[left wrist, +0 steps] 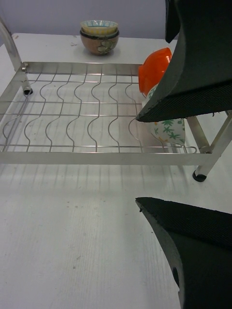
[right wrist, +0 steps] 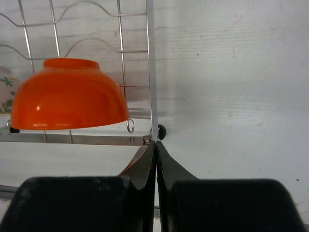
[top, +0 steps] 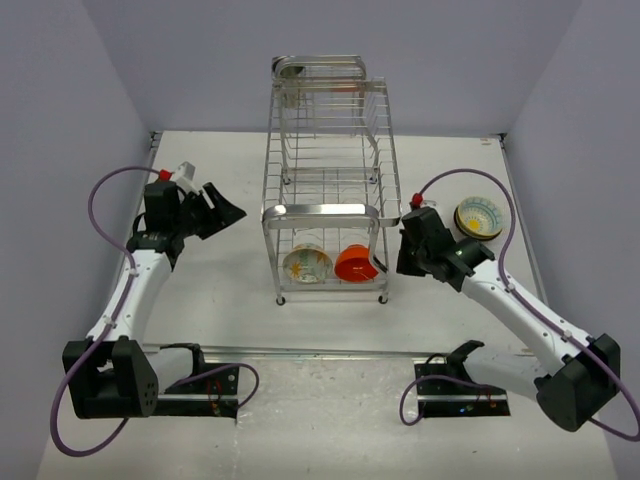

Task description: Unload the bowls from the dish rack

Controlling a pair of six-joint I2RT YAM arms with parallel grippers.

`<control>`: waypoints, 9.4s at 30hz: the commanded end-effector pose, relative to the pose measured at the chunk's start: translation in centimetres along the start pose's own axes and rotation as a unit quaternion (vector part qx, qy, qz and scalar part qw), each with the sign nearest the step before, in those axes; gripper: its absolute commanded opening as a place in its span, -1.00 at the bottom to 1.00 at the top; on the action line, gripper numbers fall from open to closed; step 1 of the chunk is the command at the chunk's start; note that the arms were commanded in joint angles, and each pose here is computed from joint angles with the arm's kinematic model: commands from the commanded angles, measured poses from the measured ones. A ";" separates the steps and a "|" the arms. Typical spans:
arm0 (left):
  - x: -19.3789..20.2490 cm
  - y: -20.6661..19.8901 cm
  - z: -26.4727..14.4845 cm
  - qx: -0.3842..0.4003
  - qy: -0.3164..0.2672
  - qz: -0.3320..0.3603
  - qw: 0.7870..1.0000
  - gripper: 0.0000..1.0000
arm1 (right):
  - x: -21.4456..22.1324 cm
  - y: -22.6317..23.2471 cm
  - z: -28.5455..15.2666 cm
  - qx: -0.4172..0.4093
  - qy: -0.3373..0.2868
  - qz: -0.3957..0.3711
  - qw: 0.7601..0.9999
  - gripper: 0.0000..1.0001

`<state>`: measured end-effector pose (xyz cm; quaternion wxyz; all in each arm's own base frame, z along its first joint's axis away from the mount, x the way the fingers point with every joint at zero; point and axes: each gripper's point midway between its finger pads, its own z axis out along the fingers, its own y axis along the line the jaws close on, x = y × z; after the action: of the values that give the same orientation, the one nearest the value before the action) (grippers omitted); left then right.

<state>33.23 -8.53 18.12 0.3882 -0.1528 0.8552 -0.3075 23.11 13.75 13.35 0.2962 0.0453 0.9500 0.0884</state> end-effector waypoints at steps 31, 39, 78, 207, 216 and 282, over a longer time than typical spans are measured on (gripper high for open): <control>7.0 -9.2 -3.9 0.161 0.155 -0.289 0.931 0.25 | -11.1 2.2 -6.7 -0.143 -0.190 0.113 0.965 0.11; 5.9 -10.4 -3.4 0.125 0.098 -0.323 0.933 0.22 | -11.9 2.6 -8.6 -0.160 -0.209 0.103 0.959 0.11; 14.3 -11.3 2.3 -0.034 0.215 -0.326 0.920 0.13 | -10.3 0.8 -10.8 -0.158 -0.250 0.100 0.950 0.12; 10.2 -11.3 3.9 0.102 0.099 -0.343 0.929 -1.00 | -9.3 -0.3 -14.1 -0.161 -0.276 0.075 0.945 0.09; 10.6 -10.8 4.1 0.093 0.101 -0.344 0.929 -1.00 | -9.2 -0.3 -14.0 -0.162 -0.274 0.074 0.945 0.09; -10.8 -3.2 -0.9 0.016 -0.096 -0.109 0.989 -1.00 | -9.3 -2.4 -14.9 -0.108 -0.297 0.036 0.948 0.11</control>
<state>39.16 -7.36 26.84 0.4148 -0.2895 0.7516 -0.4232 22.15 8.68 28.67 0.5422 0.0730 0.8143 0.1937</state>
